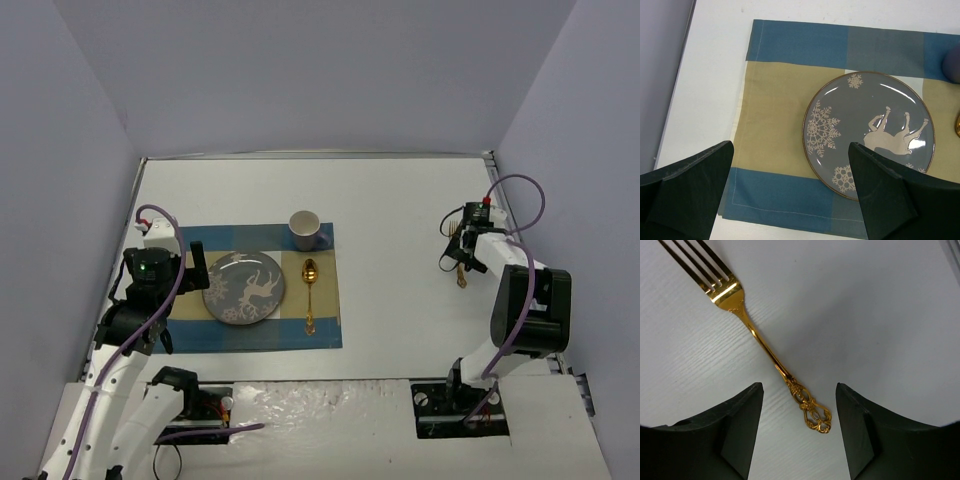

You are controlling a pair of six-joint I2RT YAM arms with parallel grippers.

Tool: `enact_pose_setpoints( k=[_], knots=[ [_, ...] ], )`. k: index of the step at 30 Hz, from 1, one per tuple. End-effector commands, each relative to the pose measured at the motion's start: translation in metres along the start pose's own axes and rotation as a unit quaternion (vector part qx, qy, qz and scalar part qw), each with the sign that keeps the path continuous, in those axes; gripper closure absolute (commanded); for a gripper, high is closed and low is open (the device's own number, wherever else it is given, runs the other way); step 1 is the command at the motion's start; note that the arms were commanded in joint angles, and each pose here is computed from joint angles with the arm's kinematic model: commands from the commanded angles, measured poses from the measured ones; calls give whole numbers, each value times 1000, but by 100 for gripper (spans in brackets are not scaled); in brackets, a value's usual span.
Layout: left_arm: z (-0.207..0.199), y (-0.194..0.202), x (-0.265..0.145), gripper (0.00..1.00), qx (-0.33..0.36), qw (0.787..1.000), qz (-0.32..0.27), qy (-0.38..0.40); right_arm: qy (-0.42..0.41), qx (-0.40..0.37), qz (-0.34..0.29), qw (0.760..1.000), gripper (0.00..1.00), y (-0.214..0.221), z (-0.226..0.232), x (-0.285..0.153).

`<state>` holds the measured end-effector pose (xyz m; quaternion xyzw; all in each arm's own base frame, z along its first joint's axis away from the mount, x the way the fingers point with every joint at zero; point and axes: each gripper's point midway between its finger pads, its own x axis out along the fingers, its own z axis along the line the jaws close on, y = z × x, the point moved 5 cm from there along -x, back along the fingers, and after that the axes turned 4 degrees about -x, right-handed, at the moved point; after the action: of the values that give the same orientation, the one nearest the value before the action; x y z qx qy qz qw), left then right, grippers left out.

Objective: Set the dinner table for one person

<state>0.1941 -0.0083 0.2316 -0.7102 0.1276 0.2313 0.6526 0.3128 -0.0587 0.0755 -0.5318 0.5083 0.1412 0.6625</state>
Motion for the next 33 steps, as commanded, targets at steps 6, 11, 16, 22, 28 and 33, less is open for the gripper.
enact_pose_setpoints(
  k=[6,11,16,22,28,33],
  knots=[
    [-3,-24,-9,3,-7,999,-44,7,-16,-14,-6,1000,46,-26,11,30],
    [-4,-24,-8,3,-6,999,-43,8,-31,-23,9,999,52,-18,16,39],
    [-4,-24,-7,3,-5,999,-41,9,-43,-27,18,999,68,-12,20,42],
    [-5,-23,-5,3,-3,999,-37,10,-46,-38,23,998,92,-3,25,43],
    [-12,-18,2,3,-7,1000,-15,24,-52,-67,-10,996,100,-2,49,16],
    [-24,-20,5,3,-29,998,3,55,-98,-102,-56,988,100,6,87,-34]
  ],
)
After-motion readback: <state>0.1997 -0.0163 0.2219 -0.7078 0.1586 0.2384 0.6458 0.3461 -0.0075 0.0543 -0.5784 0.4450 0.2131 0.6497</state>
